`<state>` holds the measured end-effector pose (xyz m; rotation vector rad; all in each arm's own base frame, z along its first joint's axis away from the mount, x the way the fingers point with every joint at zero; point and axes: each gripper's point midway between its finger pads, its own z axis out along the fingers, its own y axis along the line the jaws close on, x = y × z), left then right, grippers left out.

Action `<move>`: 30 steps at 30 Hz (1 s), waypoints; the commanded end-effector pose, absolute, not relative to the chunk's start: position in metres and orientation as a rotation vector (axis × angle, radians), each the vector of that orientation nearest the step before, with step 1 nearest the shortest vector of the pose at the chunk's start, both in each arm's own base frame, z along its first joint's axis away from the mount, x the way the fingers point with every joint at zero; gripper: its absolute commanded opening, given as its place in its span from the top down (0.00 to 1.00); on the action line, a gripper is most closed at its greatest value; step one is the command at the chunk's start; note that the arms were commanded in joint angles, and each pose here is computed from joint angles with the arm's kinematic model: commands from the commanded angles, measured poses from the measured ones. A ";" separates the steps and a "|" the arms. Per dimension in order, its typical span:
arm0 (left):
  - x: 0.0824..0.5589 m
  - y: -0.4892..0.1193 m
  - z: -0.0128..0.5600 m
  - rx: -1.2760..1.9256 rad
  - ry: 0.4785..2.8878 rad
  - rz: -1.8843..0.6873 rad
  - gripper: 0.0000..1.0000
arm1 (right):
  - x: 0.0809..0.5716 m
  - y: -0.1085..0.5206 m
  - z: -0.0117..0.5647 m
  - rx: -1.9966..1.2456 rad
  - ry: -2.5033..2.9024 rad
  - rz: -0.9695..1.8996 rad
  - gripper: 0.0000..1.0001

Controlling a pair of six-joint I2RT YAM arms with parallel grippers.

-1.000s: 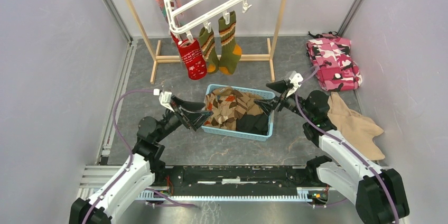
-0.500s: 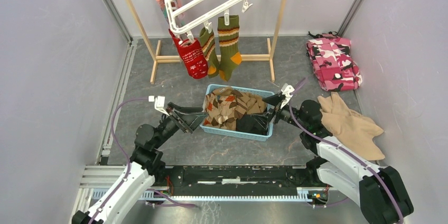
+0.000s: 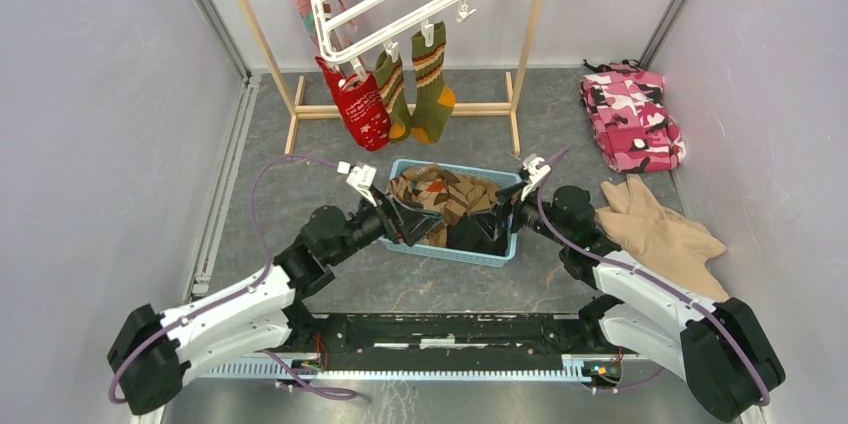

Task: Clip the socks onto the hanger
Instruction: Pick up the sock from the bin.

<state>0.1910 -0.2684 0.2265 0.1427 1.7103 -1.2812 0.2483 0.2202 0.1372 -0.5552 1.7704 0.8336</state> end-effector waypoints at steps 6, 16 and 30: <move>0.220 -0.273 0.218 0.168 1.604 -1.068 0.11 | 0.267 0.222 0.158 -0.454 1.760 0.823 0.17; 0.232 -0.272 0.222 0.249 1.551 -0.958 0.11 | 0.284 0.261 0.135 -0.531 1.882 0.835 0.41; 0.235 -0.247 0.225 0.190 1.509 -0.871 0.04 | 0.307 0.258 0.065 -0.620 2.082 0.546 0.39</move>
